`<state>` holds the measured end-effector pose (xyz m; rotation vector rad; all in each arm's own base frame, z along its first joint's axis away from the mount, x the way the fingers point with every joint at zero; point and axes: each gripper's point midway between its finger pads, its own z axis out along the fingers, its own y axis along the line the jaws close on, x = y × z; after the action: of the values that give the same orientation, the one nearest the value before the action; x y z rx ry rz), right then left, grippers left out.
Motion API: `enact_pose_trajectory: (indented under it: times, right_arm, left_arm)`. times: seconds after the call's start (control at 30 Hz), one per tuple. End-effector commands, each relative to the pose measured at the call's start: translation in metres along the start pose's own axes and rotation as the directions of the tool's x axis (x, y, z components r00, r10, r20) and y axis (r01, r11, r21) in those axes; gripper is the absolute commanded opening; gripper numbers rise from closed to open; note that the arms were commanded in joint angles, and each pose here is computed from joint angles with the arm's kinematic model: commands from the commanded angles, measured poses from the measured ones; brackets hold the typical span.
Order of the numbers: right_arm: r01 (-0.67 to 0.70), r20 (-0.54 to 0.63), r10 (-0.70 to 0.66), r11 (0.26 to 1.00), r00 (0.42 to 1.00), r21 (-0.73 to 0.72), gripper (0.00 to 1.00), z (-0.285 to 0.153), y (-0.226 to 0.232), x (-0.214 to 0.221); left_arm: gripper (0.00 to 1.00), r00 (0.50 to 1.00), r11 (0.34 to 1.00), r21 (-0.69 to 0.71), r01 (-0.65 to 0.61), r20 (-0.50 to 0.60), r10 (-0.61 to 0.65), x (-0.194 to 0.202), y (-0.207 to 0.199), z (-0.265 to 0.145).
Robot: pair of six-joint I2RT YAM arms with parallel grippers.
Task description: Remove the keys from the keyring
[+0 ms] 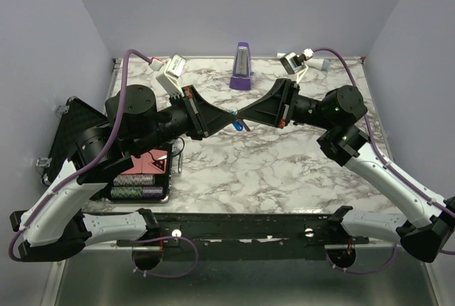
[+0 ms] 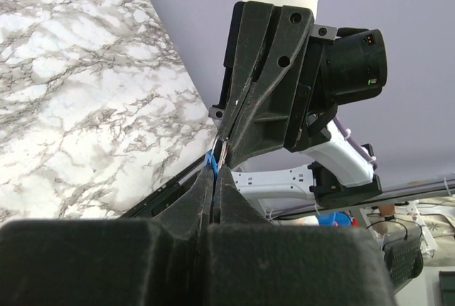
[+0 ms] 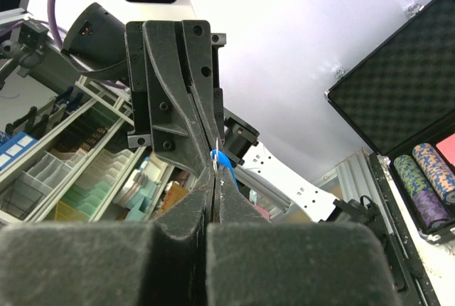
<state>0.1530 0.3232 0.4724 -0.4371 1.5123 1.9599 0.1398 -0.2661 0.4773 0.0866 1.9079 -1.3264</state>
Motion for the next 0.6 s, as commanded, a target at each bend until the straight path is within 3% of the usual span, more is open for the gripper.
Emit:
enact_pose_trajectory:
  times: [0.0, 0.1, 0.13, 0.17, 0.27, 0.37, 0.47, 0.57]
  right_arm:
    - [0.012, 0.026, -0.012, 1.000, 1.000, -0.007, 0.01, 0.002, 0.001, -0.003]
    - [0.010, 0.014, -0.010, 1.000, 1.000, -0.003, 0.01, 0.001, 0.001, -0.001]
    - [0.012, 0.007, -0.012, 1.000, 1.000, -0.002, 0.01, 0.000, 0.002, 0.000]
    - [0.018, -0.002, -0.018, 1.000, 1.000, 0.002, 0.01, 0.000, 0.001, 0.002]
    - [0.045, -0.031, -0.044, 0.999, 0.999, 0.017, 0.01, -0.002, 0.003, 0.004]
    - [0.071, -0.070, -0.070, 0.997, 0.995, 0.013, 0.01, -0.004, 0.008, 0.009]
    - [0.085, -0.115, -0.084, 0.996, 0.990, -0.002, 0.01, -0.007, 0.013, 0.015]
    - [0.083, -0.149, -0.085, 0.996, 0.985, -0.020, 0.01, -0.009, 0.016, 0.021]
  left_arm:
    - [0.00, 1.000, 1.000, 0.030, -0.001, 0.005, 0.001, 0.000, -0.007, 0.010]
    - [0.00, 1.000, 0.999, 0.038, -0.010, -0.004, 0.010, 0.001, -0.010, 0.010]
    - [0.05, 1.000, 0.999, 0.037, -0.018, -0.009, 0.018, 0.002, -0.009, 0.009]
    - [0.12, 1.000, 0.999, 0.031, -0.027, -0.011, 0.028, 0.002, -0.008, 0.008]
    - [0.47, 0.998, 0.999, 0.011, -0.053, -0.017, 0.053, 0.002, -0.004, 0.002]
    - [0.67, 0.996, 0.996, -0.004, -0.088, -0.002, 0.088, -0.002, -0.001, -0.011]
    - [0.70, 0.992, 0.992, -0.008, -0.126, 0.027, 0.126, -0.010, -0.001, -0.027]
    - [0.63, 0.986, 0.986, -0.001, -0.165, 0.038, 0.165, -0.014, -0.001, -0.039]
